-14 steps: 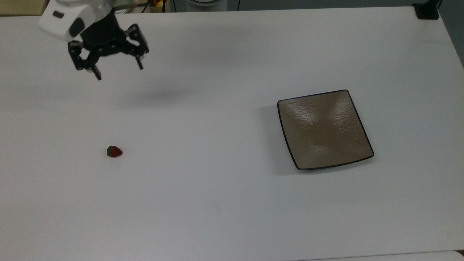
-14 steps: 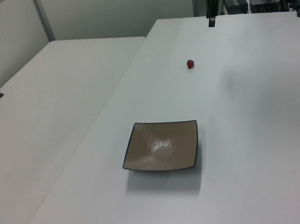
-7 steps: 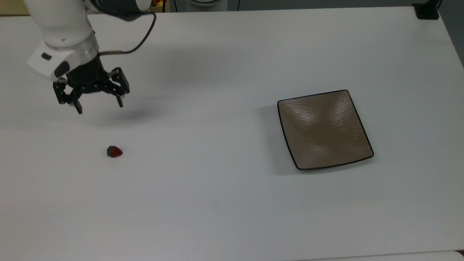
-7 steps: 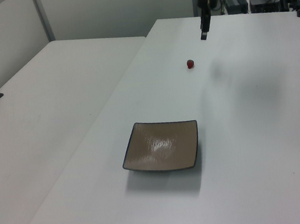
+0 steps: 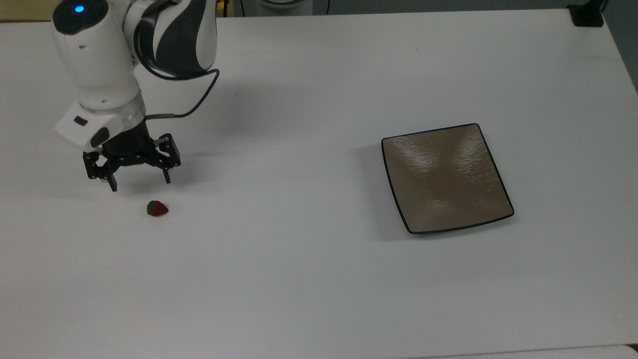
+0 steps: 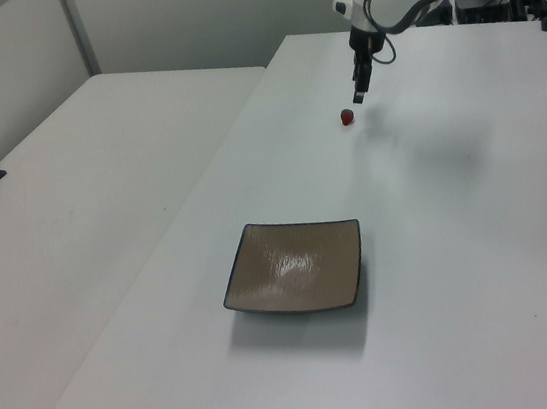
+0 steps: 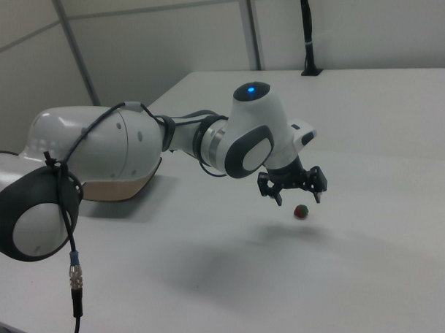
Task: Strawberries on a ceramic plate
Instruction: 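Lower the gripper around the strawberry and close on it, then lift the strawberry and carry it over the brown ceramic plate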
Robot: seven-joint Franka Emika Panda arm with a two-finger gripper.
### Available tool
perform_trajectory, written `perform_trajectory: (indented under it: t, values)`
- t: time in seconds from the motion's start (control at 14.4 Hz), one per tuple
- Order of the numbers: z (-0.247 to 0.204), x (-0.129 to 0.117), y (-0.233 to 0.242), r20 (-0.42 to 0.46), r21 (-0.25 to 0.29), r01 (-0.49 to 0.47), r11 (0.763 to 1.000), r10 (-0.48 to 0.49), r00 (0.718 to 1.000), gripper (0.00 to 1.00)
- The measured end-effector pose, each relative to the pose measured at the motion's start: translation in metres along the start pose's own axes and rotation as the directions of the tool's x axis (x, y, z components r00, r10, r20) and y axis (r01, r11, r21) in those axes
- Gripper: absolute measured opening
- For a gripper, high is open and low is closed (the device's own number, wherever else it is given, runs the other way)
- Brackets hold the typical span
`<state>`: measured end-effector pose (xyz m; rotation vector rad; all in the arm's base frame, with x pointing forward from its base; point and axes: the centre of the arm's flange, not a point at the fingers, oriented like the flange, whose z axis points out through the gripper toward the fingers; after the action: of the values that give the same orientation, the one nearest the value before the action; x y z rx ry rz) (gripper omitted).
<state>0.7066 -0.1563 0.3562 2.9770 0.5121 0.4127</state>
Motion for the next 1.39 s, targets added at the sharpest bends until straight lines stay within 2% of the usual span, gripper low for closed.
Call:
perform_trajectory:
  t: [0.42,0.56,0.76,0.83,0.9,1.04,1.39]
  values:
    - [0.037,0.006,-0.013,-0.043,-0.028,0.024,0.999,-0.025,0.999,1.0]
    - [0.046,0.007,-0.015,-0.053,-0.036,0.029,0.999,-0.03,0.998,0.96]
    - [0.049,0.007,-0.015,-0.058,-0.04,0.03,0.999,-0.032,0.998,0.65]
    - [0.049,0.007,-0.015,-0.058,-0.04,0.03,0.999,-0.032,0.998,0.58]
    - [0.049,0.007,-0.015,-0.059,-0.04,0.031,0.999,-0.033,0.998,0.58]
    - [0.047,0.008,-0.014,-0.062,-0.043,0.032,0.999,-0.034,0.997,0.35]
    - [0.033,0.014,-0.013,-0.079,-0.051,0.033,0.998,-0.037,0.996,0.35]
